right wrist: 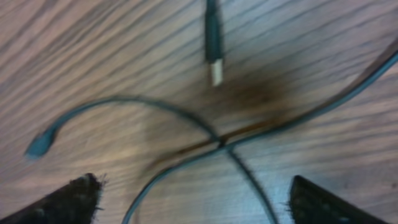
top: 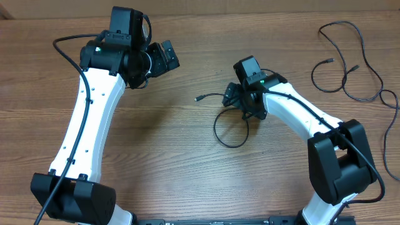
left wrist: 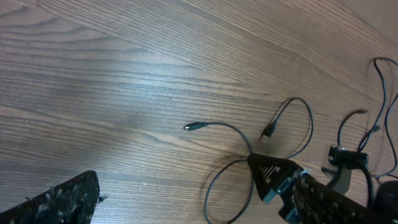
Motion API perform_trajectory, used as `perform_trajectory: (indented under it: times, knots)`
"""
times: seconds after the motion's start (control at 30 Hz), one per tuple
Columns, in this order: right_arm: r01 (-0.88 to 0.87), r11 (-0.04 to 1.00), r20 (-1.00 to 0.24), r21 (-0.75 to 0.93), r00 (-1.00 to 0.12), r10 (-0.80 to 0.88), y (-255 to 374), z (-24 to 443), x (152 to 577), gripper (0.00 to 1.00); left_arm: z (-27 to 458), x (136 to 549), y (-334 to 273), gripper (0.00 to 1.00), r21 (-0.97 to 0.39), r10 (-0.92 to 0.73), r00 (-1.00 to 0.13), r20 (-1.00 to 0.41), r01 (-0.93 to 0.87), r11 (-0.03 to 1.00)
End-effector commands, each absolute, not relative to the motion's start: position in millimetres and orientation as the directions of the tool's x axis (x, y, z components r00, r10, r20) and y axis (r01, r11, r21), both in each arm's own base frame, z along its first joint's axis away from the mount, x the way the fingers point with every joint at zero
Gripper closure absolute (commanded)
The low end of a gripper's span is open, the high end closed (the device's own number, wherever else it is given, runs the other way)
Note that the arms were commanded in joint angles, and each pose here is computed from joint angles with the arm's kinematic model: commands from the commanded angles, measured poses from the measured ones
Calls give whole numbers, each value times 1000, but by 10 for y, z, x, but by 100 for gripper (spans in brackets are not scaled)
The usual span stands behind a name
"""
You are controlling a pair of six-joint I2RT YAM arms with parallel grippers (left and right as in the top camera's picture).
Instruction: Untangle cables
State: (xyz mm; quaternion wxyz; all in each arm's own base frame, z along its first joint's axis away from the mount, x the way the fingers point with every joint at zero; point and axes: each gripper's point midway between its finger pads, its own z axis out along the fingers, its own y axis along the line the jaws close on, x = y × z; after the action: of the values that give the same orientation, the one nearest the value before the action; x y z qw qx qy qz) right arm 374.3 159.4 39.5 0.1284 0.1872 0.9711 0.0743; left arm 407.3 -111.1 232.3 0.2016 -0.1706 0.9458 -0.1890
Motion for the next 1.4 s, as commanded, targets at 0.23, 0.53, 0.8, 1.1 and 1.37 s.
perform_trajectory:
  times: [0.23,0.53,0.8,1.1,1.37]
  knots:
    - [368,918,-294,145,-870,395,1399,189,3717,25,2255,4083,-1118,1,-406,-380,-869,-317,-238,882]
    - [293,948,-300,125,-900,317,1397,-58,3571,37,2255,4083,-1118,1,-406,-380,-869,-317,-238,882]
    - [232,971,-237,56,-942,238,1474,-364,3397,59,2255,4083,-1118,1,-406,-380,-869,-317,-238,882]
    - [154,988,-147,-27,-978,148,1544,-609,3113,96,2255,4083,-1118,1,-406,-380,-869,-317,-238,882]
    - [1,1000,-330,7,-944,3,1424,-46,4069,96,2255,4083,-1118,0,-406,-380,-869,-317,-238,882]
